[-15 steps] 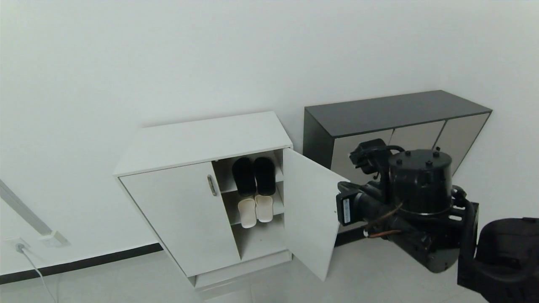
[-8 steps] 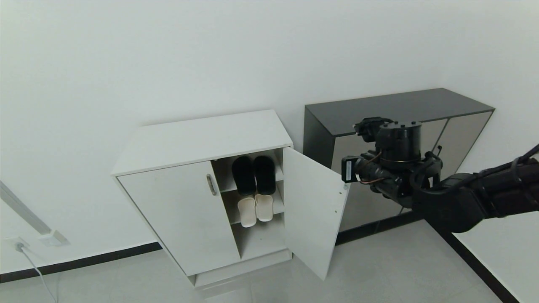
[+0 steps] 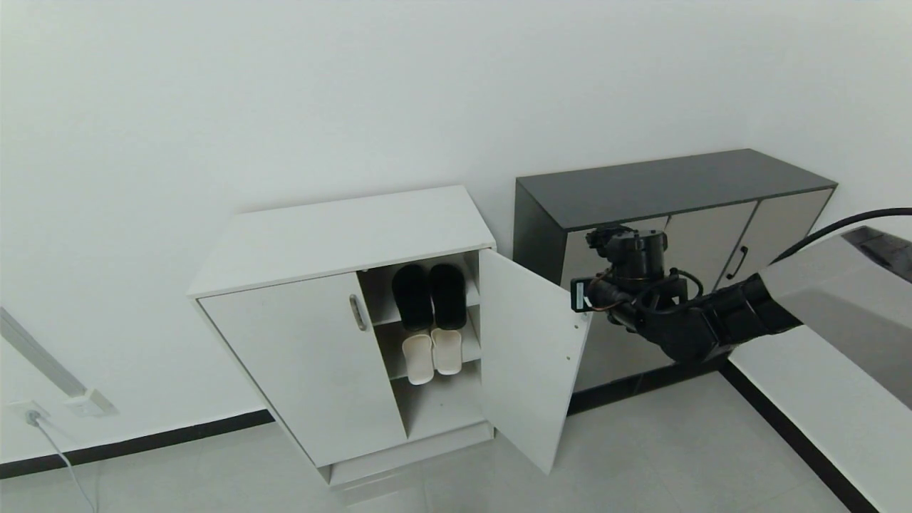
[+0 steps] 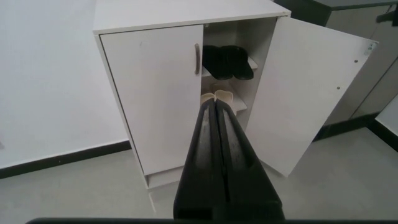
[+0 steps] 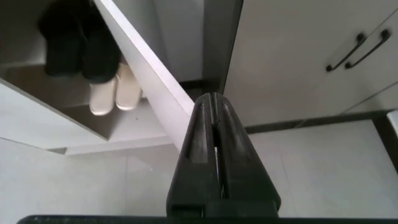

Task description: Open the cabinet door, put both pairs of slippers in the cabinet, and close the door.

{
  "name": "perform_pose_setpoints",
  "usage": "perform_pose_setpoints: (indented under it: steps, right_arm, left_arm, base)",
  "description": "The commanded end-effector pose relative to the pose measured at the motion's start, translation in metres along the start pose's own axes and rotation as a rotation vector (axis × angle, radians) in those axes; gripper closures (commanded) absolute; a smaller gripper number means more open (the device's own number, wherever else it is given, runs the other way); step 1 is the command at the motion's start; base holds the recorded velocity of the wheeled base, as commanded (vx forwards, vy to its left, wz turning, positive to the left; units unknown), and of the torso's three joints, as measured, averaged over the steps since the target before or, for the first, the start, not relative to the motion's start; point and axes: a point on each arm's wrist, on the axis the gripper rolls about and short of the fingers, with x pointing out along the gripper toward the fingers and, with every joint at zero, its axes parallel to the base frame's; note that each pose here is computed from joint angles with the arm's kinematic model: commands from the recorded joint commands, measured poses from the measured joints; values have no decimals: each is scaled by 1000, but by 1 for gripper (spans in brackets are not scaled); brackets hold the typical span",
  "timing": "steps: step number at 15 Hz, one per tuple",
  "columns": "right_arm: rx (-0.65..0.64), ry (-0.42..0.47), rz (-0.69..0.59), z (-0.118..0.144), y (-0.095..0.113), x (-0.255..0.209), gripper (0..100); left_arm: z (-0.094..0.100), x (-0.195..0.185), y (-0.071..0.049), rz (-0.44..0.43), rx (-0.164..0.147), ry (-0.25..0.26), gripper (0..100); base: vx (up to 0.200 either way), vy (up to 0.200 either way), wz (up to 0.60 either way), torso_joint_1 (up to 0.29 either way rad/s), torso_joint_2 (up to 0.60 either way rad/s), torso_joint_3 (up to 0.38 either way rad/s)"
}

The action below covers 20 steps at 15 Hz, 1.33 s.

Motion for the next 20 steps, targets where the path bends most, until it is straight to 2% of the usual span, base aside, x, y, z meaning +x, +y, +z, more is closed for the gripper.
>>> perform_pose_setpoints:
  steps: [1,10,15,20]
  right_arm:
    - [-4,38,-16,-19,-4,18,100]
    - [10,47,-4,-24,-1,21,100]
    - [-4,76,61,-30,27,0,100]
    - [-6,94,175,-34,73,-33,100]
  left_arm:
    - [0,0,0,0,-1,0,100]
    - [0,0,0,1,-1,0,100]
    - [0,0,0,1,-1,-2,100]
    - [0,0,0,0,-1,0,100]
  base:
    - [0,0,0,0,0,0]
    - [0,0,0,0,0,0]
    - [0,0,0,0,0,0]
    - [0,0,0,0,0,0]
